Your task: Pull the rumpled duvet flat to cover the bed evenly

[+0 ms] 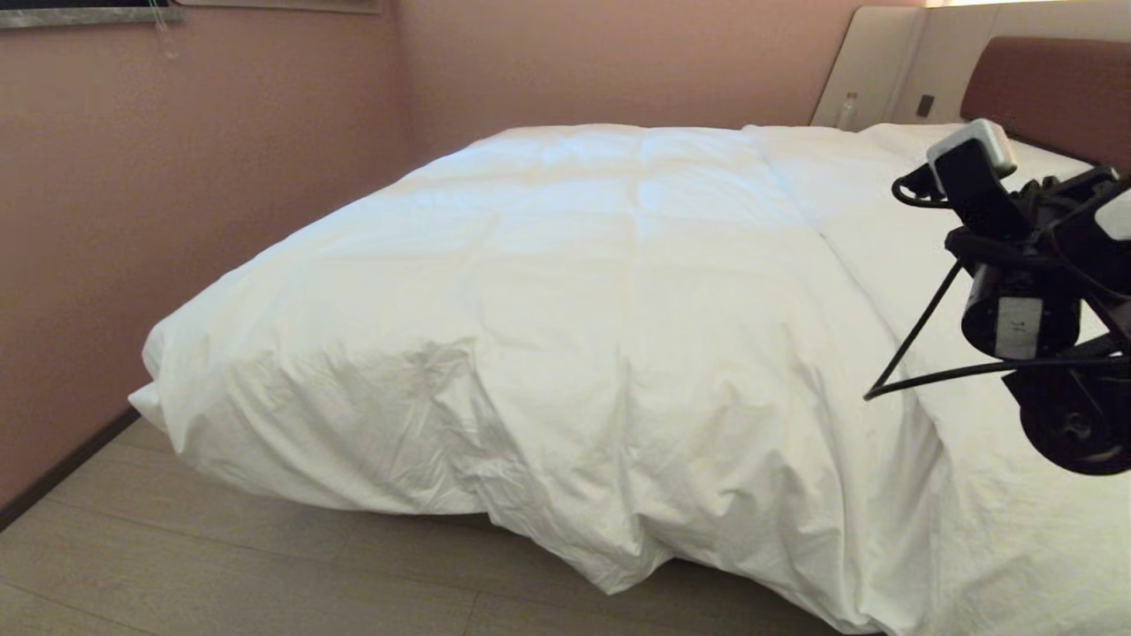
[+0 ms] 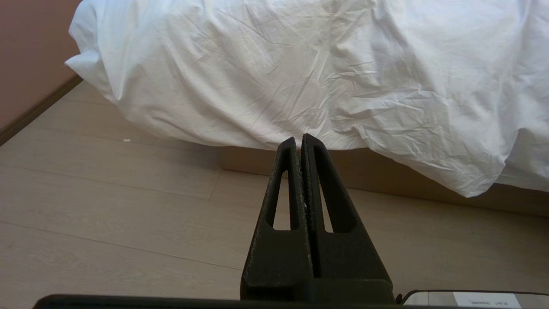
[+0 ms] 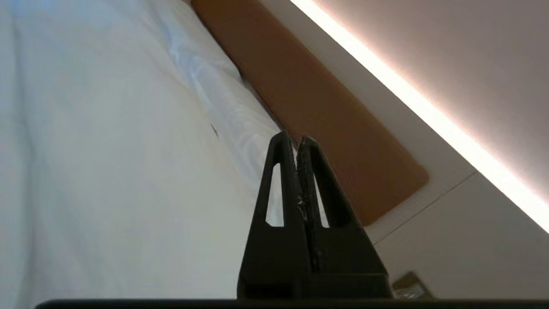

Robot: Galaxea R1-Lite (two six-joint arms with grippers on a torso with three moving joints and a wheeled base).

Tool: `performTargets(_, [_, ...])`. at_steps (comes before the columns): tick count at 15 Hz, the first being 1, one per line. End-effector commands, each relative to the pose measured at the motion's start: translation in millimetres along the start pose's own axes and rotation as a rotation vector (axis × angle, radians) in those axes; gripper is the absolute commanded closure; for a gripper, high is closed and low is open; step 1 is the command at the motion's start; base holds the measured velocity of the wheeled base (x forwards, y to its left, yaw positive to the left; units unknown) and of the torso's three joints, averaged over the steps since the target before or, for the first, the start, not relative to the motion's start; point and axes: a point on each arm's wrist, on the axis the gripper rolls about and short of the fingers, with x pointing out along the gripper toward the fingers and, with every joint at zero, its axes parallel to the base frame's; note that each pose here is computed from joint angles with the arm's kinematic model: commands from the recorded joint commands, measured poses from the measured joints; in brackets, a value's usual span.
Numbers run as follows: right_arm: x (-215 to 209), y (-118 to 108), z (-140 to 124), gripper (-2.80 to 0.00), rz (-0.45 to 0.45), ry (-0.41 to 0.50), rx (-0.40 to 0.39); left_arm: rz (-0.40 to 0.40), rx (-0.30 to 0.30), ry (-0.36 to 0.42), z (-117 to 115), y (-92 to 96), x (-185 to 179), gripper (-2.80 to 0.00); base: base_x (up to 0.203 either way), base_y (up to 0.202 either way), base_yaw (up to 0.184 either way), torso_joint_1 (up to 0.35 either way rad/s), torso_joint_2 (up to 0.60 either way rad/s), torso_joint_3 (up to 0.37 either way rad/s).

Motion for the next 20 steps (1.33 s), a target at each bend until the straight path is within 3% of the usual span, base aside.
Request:
performTargets(1, [6.4, 10.1, 8.9, 0.00, -0.030, 0.050, 0.082, 0.000, 0.000, 0.000, 0.0, 0.0, 0.0, 0.00, 0.000, 0.000, 0.000, 0.000, 0.00, 0.000])
performTargets(6, [11.7, -41.7, 79.7, 0.00, -0.174, 0.126, 0.398, 0.000, 0.000, 0.000, 0.0, 0.0, 0.0, 0.00, 0.000, 0.000, 0.000, 0.000, 0.00, 0.000])
performTargets(10, [-34.4, -96.2, 107.5, 0.00, -0.055, 0.059, 0.489, 0.000, 0.000, 0.000, 0.0, 0.0, 0.0, 0.00, 0.000, 0.000, 0.000, 0.000, 0.00, 0.000])
performTargets(12, [-57.1, -118.6, 114.7, 0.00, 0.034, 0.025, 0.487, 0.000, 0.000, 0.000, 0.0, 0.0, 0.0, 0.00, 0.000, 0.000, 0.000, 0.000, 0.00, 0.000])
performTargets(14, [-72.5, -137.1, 113.4, 0.00, 0.110, 0.045, 0.428, 0.000, 0.000, 0.000, 0.0, 0.0, 0.0, 0.00, 0.000, 0.000, 0.000, 0.000, 0.00, 0.000])
performTargets(17, [-72.8, -148.1, 107.7, 0.00, 0.128, 0.125, 0.324, 0.000, 0.000, 0.000, 0.0, 0.0, 0.0, 0.00, 0.000, 0.000, 0.000, 0.000, 0.00, 0.000])
performTargets(20, [-67.9, -165.5, 114.7, 0.00, 0.123, 0.124, 0.339, 0.000, 0.000, 0.000, 0.0, 0.0, 0.0, 0.00, 0.000, 0.000, 0.000, 0.000, 0.00, 0.000])
